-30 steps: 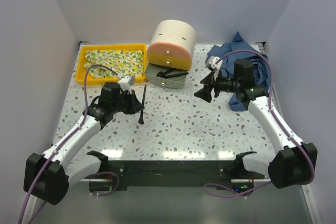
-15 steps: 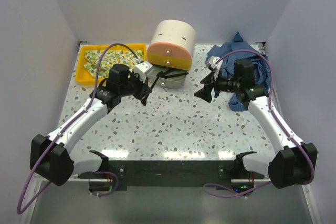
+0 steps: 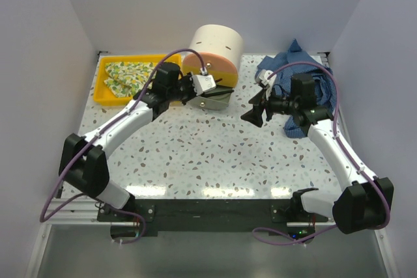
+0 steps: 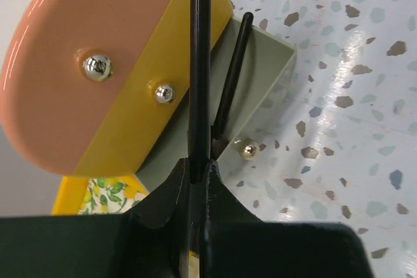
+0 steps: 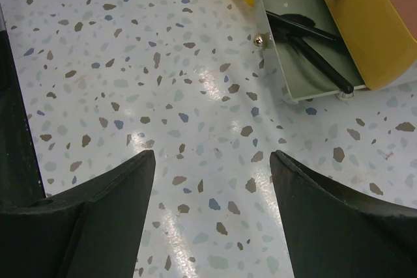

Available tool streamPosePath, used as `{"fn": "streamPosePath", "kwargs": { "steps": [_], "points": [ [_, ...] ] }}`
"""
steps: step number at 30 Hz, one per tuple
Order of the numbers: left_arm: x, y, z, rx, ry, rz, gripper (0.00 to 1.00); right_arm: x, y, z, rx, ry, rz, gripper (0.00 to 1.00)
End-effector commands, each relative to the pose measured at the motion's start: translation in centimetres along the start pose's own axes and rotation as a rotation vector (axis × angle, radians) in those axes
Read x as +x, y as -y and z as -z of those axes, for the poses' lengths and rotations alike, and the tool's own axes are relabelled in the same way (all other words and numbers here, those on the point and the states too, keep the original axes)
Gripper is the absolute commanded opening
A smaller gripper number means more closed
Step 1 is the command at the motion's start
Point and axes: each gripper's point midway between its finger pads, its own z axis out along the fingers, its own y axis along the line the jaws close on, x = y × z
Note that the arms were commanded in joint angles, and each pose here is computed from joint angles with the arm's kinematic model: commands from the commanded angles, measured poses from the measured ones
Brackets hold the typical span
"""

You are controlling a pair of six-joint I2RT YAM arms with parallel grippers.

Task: Organize the makeup
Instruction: Place the makeup brush in the storage box.

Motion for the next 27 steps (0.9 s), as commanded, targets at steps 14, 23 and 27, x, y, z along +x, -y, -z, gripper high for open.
{"fn": "streamPosePath", "kwargs": {
  "steps": [14, 23, 27],
  "points": [
    [1.1, -4.7, -6.3, -0.065, -0.068, -0.255, 0.08, -0.9, -0.3, 0.4, -0.021, 0.031, 0.028, 0.75],
    [1.6, -6.1, -7.5, -0.163, -0.058, -0.224, 0.59, -1.0, -0.2, 0.6, -0.013, 0.033, 0.028, 0.75],
    [-0.3, -6.6, -6.2, -0.190, -0.004, -0.197, 0.59, -0.8, -0.1, 0.6, -0.012, 0.031, 0.027, 0.75]
  ]
}}
